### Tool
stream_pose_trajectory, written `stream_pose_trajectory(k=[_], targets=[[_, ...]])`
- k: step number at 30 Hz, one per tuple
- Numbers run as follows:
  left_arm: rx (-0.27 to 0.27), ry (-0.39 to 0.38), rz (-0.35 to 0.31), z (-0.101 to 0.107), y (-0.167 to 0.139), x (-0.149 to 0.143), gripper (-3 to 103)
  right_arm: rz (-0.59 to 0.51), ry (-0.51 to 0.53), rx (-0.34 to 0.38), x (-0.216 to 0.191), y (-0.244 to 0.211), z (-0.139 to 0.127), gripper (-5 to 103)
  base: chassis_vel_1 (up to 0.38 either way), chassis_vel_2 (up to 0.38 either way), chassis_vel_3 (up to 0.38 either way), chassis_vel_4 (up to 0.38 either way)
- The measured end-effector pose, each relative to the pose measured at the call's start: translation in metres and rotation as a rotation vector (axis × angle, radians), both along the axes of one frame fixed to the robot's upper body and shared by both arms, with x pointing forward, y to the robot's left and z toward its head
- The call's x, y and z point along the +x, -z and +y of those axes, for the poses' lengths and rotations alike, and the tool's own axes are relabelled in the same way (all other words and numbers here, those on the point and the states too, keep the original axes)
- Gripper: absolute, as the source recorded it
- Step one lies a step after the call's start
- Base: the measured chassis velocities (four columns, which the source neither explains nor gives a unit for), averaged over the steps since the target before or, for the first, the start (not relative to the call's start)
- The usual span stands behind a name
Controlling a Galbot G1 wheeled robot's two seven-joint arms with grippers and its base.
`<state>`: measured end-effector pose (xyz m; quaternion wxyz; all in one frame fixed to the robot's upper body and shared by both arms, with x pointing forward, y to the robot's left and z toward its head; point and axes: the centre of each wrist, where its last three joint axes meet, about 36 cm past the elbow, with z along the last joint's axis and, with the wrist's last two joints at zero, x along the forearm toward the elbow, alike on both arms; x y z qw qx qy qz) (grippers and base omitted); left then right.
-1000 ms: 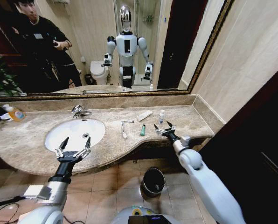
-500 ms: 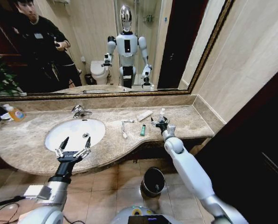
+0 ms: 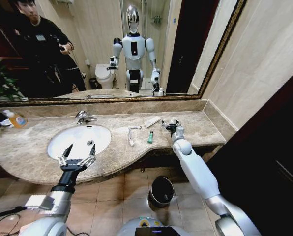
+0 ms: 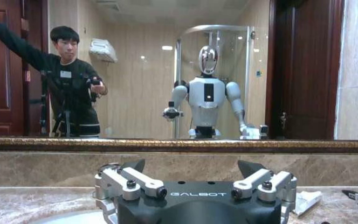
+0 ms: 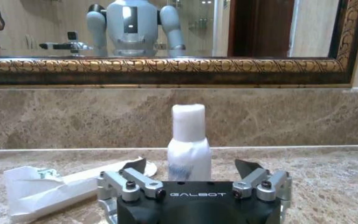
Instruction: Pick up the trash from the sink and place it in the trash bin.
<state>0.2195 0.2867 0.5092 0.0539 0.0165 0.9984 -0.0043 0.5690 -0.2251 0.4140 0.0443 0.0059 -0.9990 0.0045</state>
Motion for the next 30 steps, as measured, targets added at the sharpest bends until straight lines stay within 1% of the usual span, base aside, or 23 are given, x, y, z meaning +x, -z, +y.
stream_pose_trajectory(k=[1, 2, 4, 5, 7, 8, 11, 12, 13, 14, 16, 17, 19, 21, 22, 23, 24, 25, 27, 28, 30], targets=[[0.0, 0.0, 0.0, 0.0, 0.0, 0.0, 100, -0.002, -0.001, 0.001, 0.0, 0.001, 0.0, 93, 0.0, 0.0, 0.0, 0.0], [0.0, 0.0, 0.0, 0.0, 0.0, 0.0, 100, -0.002, -0.001, 0.001, 0.0, 0.001, 0.0, 93, 0.0, 0.0, 0.0, 0.0], [0.0, 0.0, 0.0, 0.0, 0.0, 0.0, 100, -0.002, -0.004, 0.001, -0.001, 0.002, -0.001, 85, 0.0, 0.0, 0.0, 0.0], [0.0, 0.0, 0.0, 0.0, 0.0, 0.0, 100, -0.001, -0.006, 0.0, -0.002, 0.002, -0.002, 85, 0.0, 0.0, 0.0, 0.0], [0.0, 0.0, 0.0, 0.0, 0.0, 0.0, 100, -0.003, -0.012, -0.001, -0.004, 0.002, -0.002, 78, 0.0, 0.0, 0.0, 0.0], [0.0, 0.0, 0.0, 0.0, 0.0, 0.0, 100, -0.003, -0.012, -0.001, -0.004, 0.002, -0.002, 78, 0.0, 0.0, 0.0, 0.0], [0.0, 0.0, 0.0, 0.0, 0.0, 0.0, 100, -0.007, -0.035, -0.006, -0.012, 0.003, -0.002, 65, 0.0, 0.0, 0.0, 0.0], [0.0, 0.0, 0.0, 0.0, 0.0, 0.0, 100, -0.007, -0.035, -0.006, -0.012, 0.003, -0.002, 65, 0.0, 0.0, 0.0, 0.0], [0.0, 0.0, 0.0, 0.0, 0.0, 0.0, 100, -0.007, -0.04, -0.007, -0.014, 0.003, -0.002, 61, 0.0, 0.0, 0.0, 0.0], [0.0, 0.0, 0.0, 0.0, 0.0, 0.0, 100, -0.008, -0.044, -0.009, -0.015, 0.003, -0.001, 61, 0.0, 0.0, 0.0, 0.0], [0.0, 0.0, 0.0, 0.0, 0.0, 0.0, 100, -0.011, -0.058, -0.024, -0.021, 0.004, 0.0, 54, 0.0, 0.0, 0.0, 0.0], [0.0, 0.0, 0.0, 0.0, 0.0, 0.0, 100, -0.011, -0.058, -0.024, -0.021, 0.004, 0.0, 54, 0.0, 0.0, 0.0, 0.0], [0.0, 0.0, 0.0, 0.0, 0.0, 0.0, 100, -0.018, -0.073, -0.035, -0.029, 0.004, 0.001, 46, 0.0, 0.0, 0.0, 0.0], [0.0, 0.0, 0.0, 0.0, 0.0, 0.0, 100, -0.024, -0.08, -0.036, -0.033, 0.002, 0.001, 46, 0.0, 0.0, 0.0, 0.0], [0.0, 0.0, 0.0, 0.0, 0.0, 0.0, 100, -0.037, -0.093, -0.039, -0.041, -0.002, 0.001, 38, 0.0, 0.0, 0.0, 0.0], [0.0, 0.0, 0.0, 0.0, 0.0, 0.0, 100, -0.045, -0.103, -0.043, -0.047, -0.004, -0.001, 38, 0.0, 0.0, 0.0, 0.0], [0.0, 0.0, 0.0, 0.0, 0.0, 0.0, 100, -0.051, -0.111, -0.047, -0.053, -0.006, -0.002, 35, 0.0, 0.0, 0.0, 0.0], [0.0, 0.0, 0.0, 0.0, 0.0, 0.0, 100, -0.051, -0.111, -0.047, -0.053, -0.006, -0.002, 35, 0.0, 0.0, 0.0, 0.0], [0.0, 0.0, 0.0, 0.0, 0.0, 0.0, 100, -0.066, -0.127, -0.04, -0.072, -0.012, -0.008, 27, 0.0, 0.0, 0.0, 0.0], [0.0, 0.0, 0.0, 0.0, 0.0, 0.0, 100, -0.066, -0.127, -0.04, -0.072, -0.012, -0.008, 27, 0.0, 0.0, 0.0, 0.0], [0.0, 0.0, 0.0, 0.0, 0.0, 0.0, 100, -0.078, -0.142, -0.007, -0.1, -0.025, -0.017, 21, 0.0, 0.0, 0.0, 0.0]])
